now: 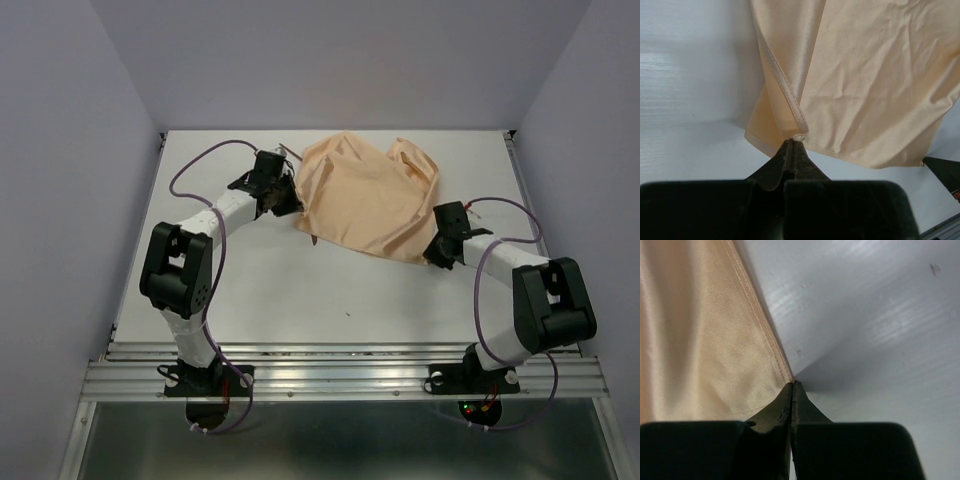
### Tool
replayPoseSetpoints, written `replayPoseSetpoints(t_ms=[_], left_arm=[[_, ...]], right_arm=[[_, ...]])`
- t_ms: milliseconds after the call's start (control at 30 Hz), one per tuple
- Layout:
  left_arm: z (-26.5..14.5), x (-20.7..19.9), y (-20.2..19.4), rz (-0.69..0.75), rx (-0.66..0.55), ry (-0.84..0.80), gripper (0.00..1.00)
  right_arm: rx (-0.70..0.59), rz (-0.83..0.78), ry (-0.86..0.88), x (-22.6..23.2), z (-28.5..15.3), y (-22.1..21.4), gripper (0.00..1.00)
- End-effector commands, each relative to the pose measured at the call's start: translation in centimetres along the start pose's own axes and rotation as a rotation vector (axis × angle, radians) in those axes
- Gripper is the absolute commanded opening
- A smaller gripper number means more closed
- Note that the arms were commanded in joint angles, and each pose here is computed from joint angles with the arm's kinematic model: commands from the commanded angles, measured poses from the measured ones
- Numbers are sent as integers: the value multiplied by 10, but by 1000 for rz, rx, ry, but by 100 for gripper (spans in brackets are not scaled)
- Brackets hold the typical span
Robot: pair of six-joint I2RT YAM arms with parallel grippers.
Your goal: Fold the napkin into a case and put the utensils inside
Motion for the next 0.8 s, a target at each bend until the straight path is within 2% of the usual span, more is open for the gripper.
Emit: replayPoseSetpoints(t_ms=[0,133,167,200,267,433,567,767], left_arm=[[-32,-13,13,23,-61,-43,0],[-40,-14,2,22,-49,-45,0],[-42,-13,0,17,-48,-45,0],[-44,-11,-8,17,-37,-42,0],[-44,-8,-16,12,-27,-36,0],[-45,-6,-19,11,-24,-30,0],[-45,-8,-19,16,-26,-32,0],[-44,-9,-19,16,-26,-28,0]], right_arm=[[43,-42,-106,-37,-17,-17,1],[31,-34,-83,-33,-21,-14,2],[38,-41,-96,-35,-18,-16,10],[37,-46,-98,-33,-17,-15,36],[37,-41,-117,-32,-13,-14,64],[57,-38,-109,-25,-8,-15,65],[44,-63,-134,-30,-9,-16,61],[-7,-106,-241,-51,-10,-16,42]])
Point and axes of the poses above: each gripper's point midway between its finger pads, its own z axis out along the fingers, its own x axis along the line the jaws close on, y = z × x, the point moved 3 cm from there along -z, back along the fingers, and after that the axes turned 14 degrees about z, right-handed, at the moved point
